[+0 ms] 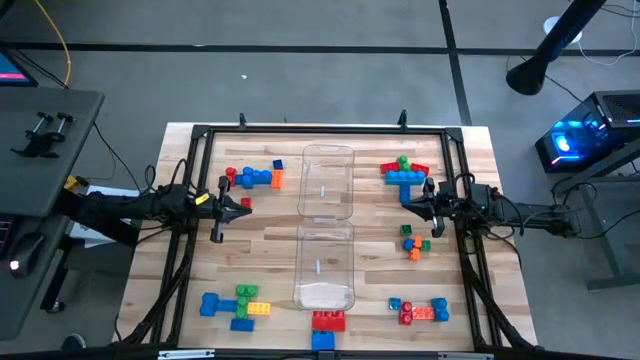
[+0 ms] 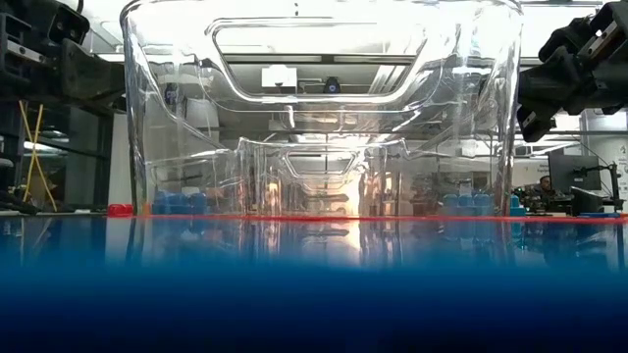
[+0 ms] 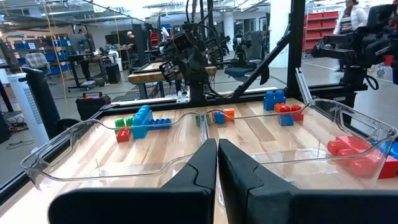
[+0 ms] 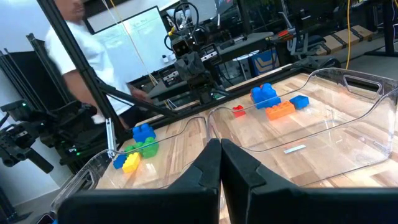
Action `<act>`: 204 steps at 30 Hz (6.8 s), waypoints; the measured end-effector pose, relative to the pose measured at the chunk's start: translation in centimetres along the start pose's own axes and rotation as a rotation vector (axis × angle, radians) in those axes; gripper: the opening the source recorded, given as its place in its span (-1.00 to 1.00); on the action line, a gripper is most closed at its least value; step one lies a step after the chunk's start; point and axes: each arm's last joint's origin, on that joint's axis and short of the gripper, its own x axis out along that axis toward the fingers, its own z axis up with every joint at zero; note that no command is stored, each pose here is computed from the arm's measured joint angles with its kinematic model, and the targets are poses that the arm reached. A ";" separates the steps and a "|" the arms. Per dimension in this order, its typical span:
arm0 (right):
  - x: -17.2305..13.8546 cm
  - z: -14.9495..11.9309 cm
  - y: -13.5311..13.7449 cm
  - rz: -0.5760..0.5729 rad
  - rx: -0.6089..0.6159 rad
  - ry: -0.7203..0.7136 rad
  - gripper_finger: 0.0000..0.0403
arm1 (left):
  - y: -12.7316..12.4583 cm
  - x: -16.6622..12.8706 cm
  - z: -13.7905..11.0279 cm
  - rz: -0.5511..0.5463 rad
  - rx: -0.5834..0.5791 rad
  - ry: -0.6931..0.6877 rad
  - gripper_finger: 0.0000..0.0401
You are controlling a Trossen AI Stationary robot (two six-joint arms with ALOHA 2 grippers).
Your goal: Sort blocks by size
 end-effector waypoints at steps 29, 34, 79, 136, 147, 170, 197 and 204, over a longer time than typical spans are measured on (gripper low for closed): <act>0.0 0.0 0.0 0.000 0.000 0.000 -1.00 | 0.0 0.0 0.0 0.000 0.000 0.000 -0.97; 0.0 0.0 0.0 0.000 0.000 0.000 -1.00 | 0.0 0.0 0.0 0.000 0.000 0.000 -0.97; -0.7 8.7 -0.2 -0.570 0.388 -0.750 -0.96 | 0.0 0.0 0.0 0.000 0.000 0.000 -0.97; 15.1 5.2 -11.6 -0.449 -0.312 1.522 -0.11 | 0.0 0.0 0.0 0.001 0.000 0.000 -0.97; 14.2 3.4 -11.8 -0.342 -0.396 1.574 0.12 | 0.0 0.0 0.0 0.001 0.000 0.000 -0.97; 19.4 14.6 -9.1 -0.484 -0.457 1.177 -0.35 | 0.0 0.0 0.0 0.001 0.000 0.000 -0.97; 27.2 19.4 -5.0 -0.293 -0.058 0.613 0.70 | 0.0 0.0 0.0 0.001 0.000 0.000 -0.97; 25.2 23.8 -3.0 -0.372 -0.096 0.656 0.68 | 0.0 0.0 0.0 0.001 0.000 0.000 -0.97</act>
